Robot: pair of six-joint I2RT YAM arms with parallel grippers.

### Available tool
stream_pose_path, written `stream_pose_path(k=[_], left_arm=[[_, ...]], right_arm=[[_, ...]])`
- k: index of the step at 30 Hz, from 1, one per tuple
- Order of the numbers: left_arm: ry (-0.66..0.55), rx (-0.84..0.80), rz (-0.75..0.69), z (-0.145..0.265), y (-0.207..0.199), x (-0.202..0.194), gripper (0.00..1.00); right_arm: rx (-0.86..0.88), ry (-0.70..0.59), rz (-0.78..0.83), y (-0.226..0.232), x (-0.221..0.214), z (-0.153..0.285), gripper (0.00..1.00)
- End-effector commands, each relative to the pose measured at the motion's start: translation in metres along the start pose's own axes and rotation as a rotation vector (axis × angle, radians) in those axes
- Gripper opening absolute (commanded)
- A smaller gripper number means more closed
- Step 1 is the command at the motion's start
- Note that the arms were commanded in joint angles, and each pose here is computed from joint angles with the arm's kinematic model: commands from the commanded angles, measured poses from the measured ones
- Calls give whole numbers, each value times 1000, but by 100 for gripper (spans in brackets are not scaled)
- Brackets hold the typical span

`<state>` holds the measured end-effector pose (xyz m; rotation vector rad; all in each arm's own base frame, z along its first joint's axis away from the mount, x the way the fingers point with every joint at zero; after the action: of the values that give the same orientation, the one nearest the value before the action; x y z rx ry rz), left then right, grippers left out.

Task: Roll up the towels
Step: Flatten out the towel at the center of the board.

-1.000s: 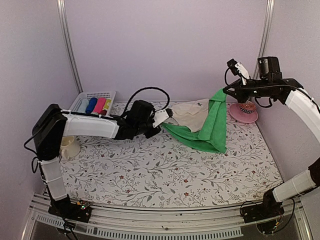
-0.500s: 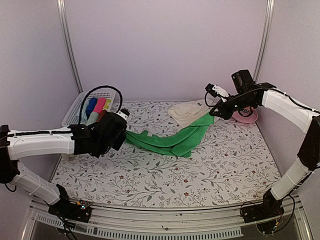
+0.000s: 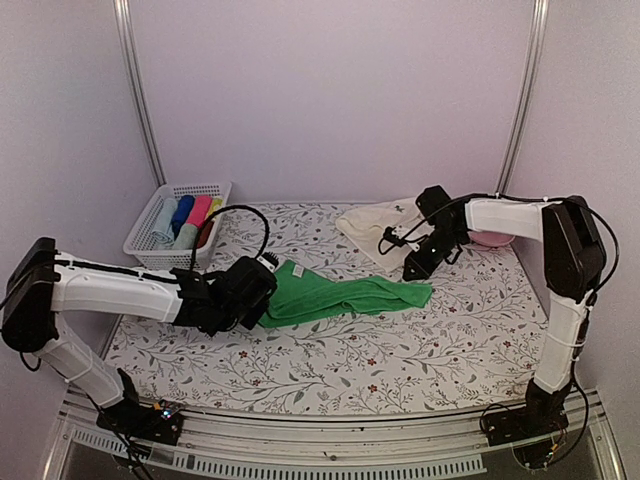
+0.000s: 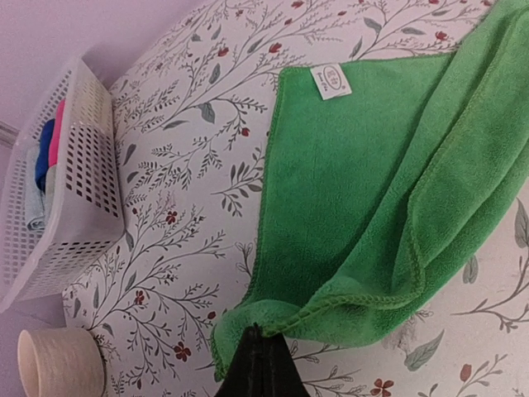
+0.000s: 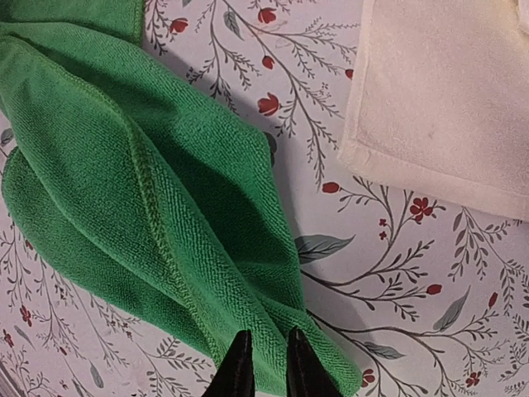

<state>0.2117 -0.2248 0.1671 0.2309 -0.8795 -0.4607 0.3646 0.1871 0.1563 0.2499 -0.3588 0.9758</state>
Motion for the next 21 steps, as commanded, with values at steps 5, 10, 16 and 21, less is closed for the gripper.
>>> stream_pose_path(k=[5, 10, 16, 21], left_arm=[[-63, -1, 53, 1, -3, 2, 0], [-71, 1, 51, 0, -3, 2, 0], [-91, -8, 49, -2, -5, 1, 0], [-112, -16, 64, -3, -5, -2, 0]], right_arm=[[-176, -174, 263, 21, 3, 49, 25], [-222, -145, 463, 44, -34, 42, 27], [-209, -159, 563, 57, -49, 44, 34], [-221, -68, 590, 65, -53, 18, 42]])
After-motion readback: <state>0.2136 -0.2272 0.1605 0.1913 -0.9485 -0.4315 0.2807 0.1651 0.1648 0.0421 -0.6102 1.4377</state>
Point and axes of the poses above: each gripper's point midway between its finger pads, its own z axis back along the fingers, its own y axis along the line the jaws close on, x = y × z, the point moved 10 cm from there along z, back along the fingers, and after that the axes turned 6 degrees about z, right-handed, at the moved point
